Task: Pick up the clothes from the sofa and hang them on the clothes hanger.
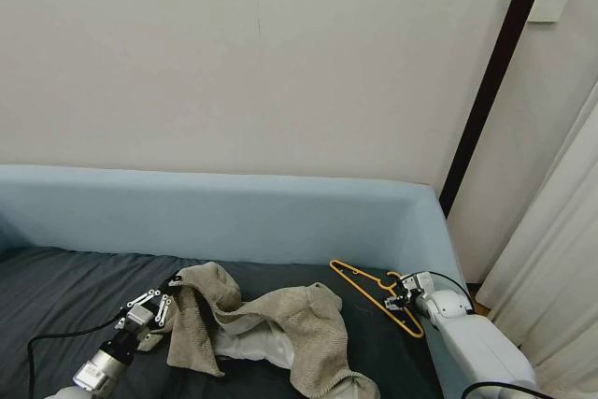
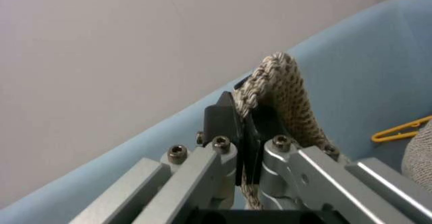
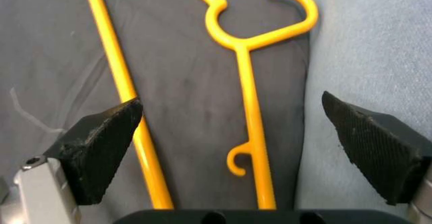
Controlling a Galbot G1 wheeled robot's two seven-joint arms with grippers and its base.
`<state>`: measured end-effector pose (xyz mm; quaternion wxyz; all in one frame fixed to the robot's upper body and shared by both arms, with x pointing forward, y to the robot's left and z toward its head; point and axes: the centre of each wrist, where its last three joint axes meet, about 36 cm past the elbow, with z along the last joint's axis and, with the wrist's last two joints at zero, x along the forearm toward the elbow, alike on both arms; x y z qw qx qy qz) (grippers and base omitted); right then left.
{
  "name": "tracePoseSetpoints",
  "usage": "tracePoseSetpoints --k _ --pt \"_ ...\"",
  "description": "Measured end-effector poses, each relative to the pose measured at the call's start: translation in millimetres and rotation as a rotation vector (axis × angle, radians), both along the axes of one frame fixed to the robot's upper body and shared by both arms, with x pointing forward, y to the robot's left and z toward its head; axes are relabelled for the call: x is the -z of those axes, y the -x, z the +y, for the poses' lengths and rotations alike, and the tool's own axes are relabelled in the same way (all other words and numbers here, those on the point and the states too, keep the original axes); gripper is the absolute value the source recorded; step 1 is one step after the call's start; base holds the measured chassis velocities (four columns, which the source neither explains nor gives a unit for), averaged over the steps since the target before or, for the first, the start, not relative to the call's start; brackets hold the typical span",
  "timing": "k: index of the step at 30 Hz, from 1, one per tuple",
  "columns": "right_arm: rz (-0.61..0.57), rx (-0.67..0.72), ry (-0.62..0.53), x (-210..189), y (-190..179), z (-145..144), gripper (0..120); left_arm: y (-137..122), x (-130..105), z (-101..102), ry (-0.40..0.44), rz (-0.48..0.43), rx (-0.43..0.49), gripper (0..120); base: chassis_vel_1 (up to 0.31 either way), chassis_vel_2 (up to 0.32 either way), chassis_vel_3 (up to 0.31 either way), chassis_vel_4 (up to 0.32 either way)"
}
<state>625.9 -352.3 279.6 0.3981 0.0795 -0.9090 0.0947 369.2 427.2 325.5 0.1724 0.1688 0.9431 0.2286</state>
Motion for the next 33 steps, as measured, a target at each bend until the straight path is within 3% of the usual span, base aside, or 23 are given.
tracePoseSetpoints --k 12,18,21,29,30,33 --pt "0.002 0.064 0.045 10 -3 9 98 5 -4 4 -0.003 -0.023 -0.013 0 0.000 0.000 0.000 0.000" --pt "0.037 0.099 0.009 30 13 15 95 5 -3 4 0.000 -0.029 -0.019 0 0.000 0.000 0.000 0.000" --pt "0.052 0.112 -0.008 40 20 17 81 3 -2 4 0.000 -0.026 -0.017 0 0.000 0.000 0.000 0.000" --pt "0.059 0.090 -0.021 43 26 14 64 2 1 5 -0.003 -0.018 -0.014 0 0.000 0.000 0.000 0.000" --pt "0.062 0.080 -0.024 43 27 14 56 2 2 6 -0.005 -0.017 -0.013 0 0.000 0.000 0.000 0.000" --pt "0.066 0.065 -0.027 45 29 14 49 2 2 8 -0.009 -0.016 -0.014 0 0.000 0.000 0.000 0.000"
